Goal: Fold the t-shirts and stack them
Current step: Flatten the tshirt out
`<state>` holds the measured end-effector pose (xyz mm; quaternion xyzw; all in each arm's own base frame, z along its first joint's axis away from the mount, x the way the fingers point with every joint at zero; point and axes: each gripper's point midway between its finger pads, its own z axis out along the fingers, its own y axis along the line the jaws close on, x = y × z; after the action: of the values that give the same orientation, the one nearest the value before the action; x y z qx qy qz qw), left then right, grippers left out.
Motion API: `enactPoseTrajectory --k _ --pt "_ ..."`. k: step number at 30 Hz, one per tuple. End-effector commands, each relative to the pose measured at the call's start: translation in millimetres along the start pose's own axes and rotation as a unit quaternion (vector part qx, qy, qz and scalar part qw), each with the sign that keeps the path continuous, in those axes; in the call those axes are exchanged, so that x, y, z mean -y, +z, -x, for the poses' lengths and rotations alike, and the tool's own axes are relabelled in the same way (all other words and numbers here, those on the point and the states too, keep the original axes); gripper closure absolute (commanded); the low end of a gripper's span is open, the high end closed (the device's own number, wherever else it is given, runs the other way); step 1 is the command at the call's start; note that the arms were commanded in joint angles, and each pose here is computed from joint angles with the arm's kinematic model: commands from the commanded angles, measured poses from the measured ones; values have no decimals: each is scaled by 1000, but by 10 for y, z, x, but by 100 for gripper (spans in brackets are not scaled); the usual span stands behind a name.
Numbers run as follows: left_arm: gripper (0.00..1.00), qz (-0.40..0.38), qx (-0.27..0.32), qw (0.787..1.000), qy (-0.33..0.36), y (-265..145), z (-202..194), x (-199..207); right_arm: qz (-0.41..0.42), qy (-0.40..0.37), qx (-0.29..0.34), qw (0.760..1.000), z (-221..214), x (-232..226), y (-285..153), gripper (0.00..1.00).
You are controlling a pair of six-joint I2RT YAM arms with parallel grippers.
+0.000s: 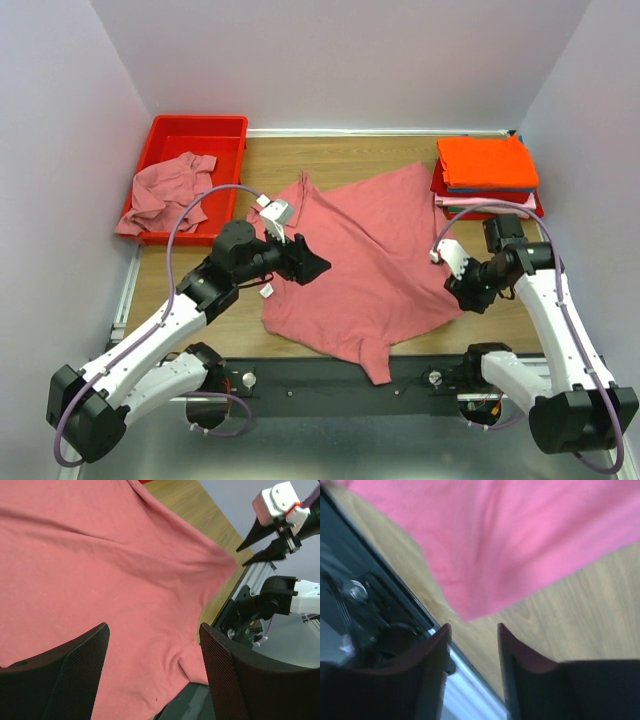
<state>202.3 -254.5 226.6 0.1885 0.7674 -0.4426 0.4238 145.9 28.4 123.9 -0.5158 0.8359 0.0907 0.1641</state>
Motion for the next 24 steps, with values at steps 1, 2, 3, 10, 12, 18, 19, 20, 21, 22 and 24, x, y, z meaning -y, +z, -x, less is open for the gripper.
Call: enactPoseTrajectory --k 1,2,3,10,12,18,19,20,21,22,24 --pt "20 26 13 1000 -6 42 -14 -89 -60 108 13 992 145 316 -7 31" --pt "20 36 12 999 -11 42 -52 -131 -89 147 34 985 264 512 28 28" --pt "20 39 7 999 -13 43 -101 -150 -91 159 45 982 327 575 52 28" --pt "21 51 -24 997 -60 33 -552 -260 -133 276 70 949 495 1262 359 28" --pt "22 48 -46 995 -76 43 -758 -261 -145 305 43 940 331 1404 484 28" --pt "23 47 -48 995 -80 73 -855 -210 -138 388 18 911 -194 1729 765 30" --pt "22 48 -46 995 -78 70 -842 -212 -132 394 16 910 -234 1741 802 30" --pt "22 45 -42 995 -74 66 -820 -199 -117 398 11 910 -272 1718 883 30" --pt "23 46 -37 996 -71 64 -781 -193 -111 399 8 910 -298 1709 919 31" --pt "22 46 -33 996 -69 62 -753 -184 -102 400 7 911 -304 1684 960 34" --pt "23 45 -22 997 -61 53 -675 -164 -69 402 21 913 -240 1595 1049 34"
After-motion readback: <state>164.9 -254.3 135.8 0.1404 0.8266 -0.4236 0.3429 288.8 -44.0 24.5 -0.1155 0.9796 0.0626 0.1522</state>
